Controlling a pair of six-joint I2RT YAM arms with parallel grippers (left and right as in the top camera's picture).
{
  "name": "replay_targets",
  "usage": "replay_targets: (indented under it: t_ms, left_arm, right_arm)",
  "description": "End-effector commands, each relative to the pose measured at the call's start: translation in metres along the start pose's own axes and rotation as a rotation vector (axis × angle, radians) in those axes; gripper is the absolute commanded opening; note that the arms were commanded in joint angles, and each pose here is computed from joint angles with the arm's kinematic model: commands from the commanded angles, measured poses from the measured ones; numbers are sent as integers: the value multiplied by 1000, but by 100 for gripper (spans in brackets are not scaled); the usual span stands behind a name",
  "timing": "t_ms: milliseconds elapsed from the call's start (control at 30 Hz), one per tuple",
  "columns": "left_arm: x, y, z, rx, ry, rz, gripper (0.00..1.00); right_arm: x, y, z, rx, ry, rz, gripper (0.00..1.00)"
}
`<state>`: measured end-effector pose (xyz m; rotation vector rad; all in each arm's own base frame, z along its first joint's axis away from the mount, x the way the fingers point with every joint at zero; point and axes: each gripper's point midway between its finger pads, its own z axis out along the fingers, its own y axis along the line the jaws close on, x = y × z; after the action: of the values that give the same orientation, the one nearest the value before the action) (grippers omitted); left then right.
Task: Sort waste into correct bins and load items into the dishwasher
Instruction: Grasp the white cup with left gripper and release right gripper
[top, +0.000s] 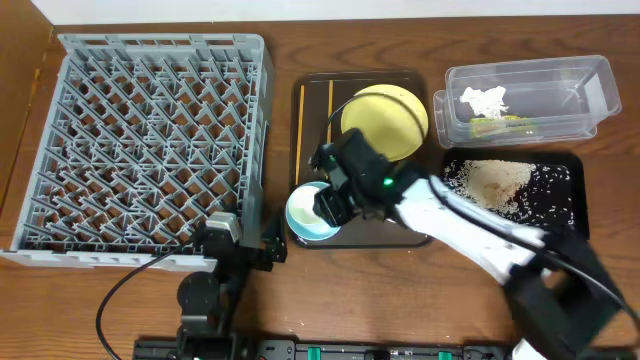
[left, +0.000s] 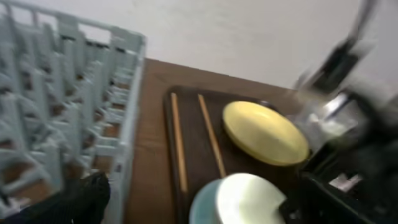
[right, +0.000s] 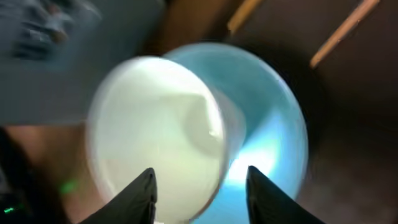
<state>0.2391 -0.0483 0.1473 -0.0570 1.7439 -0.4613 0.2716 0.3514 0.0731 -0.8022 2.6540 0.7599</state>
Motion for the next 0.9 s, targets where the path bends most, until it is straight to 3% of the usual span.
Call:
replay_targets:
  t_ms: [0, 67, 133, 333, 500, 667, 867]
  left_arm:
    - [-11, -16, -8, 47, 35, -69, 95]
    - [-24, -21, -15, 39, 54, -76, 95]
    - [-36, -27, -22, 23, 96, -89, 95]
    - [-66, -39, -28, -50, 304, -186, 95]
    - [-98, -79, -3, 124, 451, -269, 95]
    - [-102, -82, 10, 145, 505, -261, 95]
    - [-107, -90, 6, 214, 505, -295, 95]
  right_arm:
    - [-4, 2, 6, -5, 3, 12, 33]
    - [-3, 2, 7, -5, 8, 13, 14]
    - [-5, 3, 5, -6, 3, 11, 2]
    - [-45, 9, -43, -12, -8, -34, 1]
    - [-87, 8, -103, -55, -68, -26, 1]
    - [-91, 9, -124, -232, -69, -5, 1]
    - [-93, 40, -166, -616, -146, -198, 1]
